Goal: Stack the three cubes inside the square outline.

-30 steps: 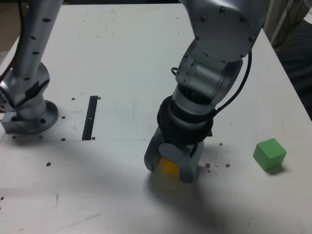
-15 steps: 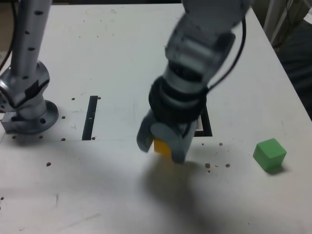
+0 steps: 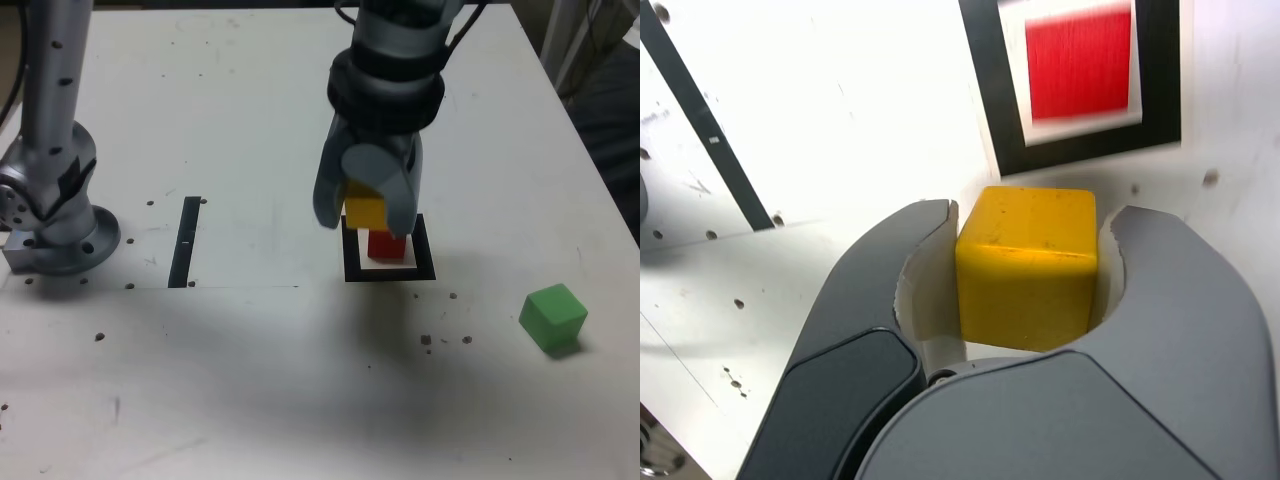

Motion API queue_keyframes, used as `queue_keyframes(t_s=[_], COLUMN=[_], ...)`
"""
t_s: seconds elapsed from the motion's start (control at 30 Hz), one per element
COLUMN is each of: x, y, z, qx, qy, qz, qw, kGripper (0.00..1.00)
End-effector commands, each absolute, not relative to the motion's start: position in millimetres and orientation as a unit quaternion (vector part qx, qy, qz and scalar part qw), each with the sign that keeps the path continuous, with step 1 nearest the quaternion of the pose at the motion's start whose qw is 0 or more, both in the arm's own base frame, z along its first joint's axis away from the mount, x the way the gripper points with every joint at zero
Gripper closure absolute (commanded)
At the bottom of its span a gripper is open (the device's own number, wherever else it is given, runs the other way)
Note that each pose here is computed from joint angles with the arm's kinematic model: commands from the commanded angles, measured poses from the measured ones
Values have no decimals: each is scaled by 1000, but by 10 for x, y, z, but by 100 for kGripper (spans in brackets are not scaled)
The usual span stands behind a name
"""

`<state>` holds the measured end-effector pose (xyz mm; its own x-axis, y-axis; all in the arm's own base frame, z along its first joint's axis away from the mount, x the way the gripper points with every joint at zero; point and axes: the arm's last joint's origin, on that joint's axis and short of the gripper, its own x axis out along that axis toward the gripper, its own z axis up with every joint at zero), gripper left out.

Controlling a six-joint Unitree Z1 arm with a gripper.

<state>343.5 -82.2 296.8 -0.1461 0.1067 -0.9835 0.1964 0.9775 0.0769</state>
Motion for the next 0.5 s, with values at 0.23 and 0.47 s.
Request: queue_keyframes(t_s=[0.23,0.47], x=[3528,3647], y=[-395,-250], z=[2986,2907], qx=[74,67], qy=[757,761], qz=[-28,-38], qw=[648,645], kGripper=[72,72])
